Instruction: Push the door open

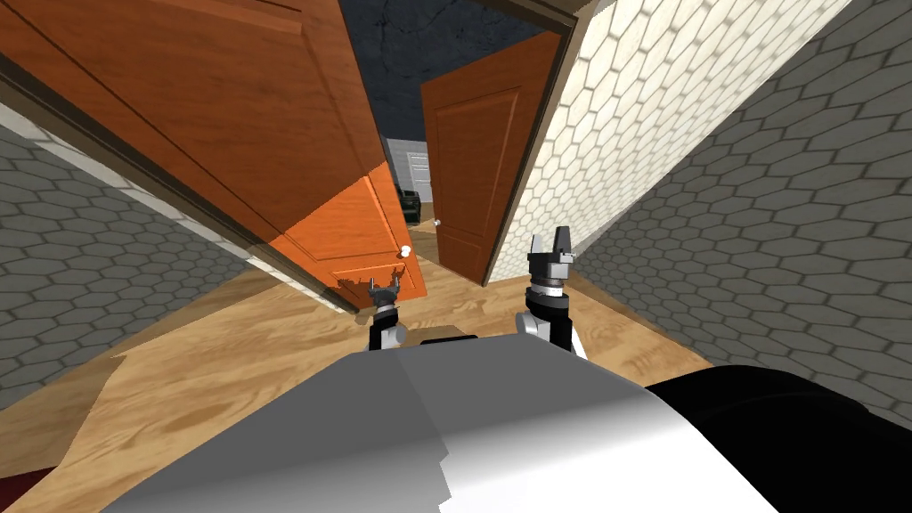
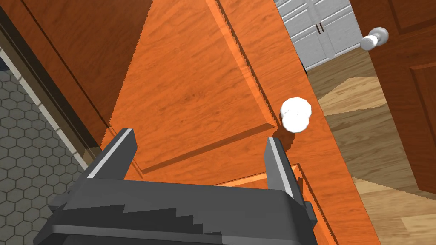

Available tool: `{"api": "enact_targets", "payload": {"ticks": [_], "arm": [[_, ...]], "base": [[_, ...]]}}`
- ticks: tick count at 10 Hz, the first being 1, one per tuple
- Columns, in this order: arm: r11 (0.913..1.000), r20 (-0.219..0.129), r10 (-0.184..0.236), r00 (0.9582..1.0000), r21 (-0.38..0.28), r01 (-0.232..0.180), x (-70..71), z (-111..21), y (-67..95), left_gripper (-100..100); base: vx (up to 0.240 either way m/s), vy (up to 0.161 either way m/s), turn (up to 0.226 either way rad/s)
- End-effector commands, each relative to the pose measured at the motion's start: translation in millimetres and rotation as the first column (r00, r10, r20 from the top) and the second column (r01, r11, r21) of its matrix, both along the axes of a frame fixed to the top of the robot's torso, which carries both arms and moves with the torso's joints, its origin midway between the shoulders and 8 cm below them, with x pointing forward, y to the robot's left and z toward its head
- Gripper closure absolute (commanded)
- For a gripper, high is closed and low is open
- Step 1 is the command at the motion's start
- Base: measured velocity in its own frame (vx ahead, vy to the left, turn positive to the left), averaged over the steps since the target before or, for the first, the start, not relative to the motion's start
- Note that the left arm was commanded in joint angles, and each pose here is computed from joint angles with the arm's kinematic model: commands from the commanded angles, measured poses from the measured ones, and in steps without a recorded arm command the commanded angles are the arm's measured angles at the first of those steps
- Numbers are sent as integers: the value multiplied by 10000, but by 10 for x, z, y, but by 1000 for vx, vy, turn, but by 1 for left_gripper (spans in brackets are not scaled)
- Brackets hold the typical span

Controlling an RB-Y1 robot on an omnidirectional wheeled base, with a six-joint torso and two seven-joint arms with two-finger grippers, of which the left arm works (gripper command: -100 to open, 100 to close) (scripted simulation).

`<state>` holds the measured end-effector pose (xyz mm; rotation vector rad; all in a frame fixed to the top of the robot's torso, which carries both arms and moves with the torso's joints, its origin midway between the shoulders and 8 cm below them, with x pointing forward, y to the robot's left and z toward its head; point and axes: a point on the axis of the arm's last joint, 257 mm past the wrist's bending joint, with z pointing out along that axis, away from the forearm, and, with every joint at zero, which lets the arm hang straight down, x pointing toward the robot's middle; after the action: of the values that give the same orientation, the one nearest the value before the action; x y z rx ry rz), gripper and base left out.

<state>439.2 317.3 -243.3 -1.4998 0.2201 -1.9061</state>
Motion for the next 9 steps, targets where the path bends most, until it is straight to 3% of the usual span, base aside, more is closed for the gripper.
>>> {"api": "enact_targets", "payload": {"ticks": [1,5,9], "arm": [[9988,-77,-42,10000,-497,38,1,-119,13,-100],[9869,-255,-101,9996,-1611,59,3,-382,10,-100],[9646,-408,-123,9991,-2636,11,-9,-628,-6,-100]], "base": [[65,87,-119],[77,82,-131],[62,65,-120]]}}
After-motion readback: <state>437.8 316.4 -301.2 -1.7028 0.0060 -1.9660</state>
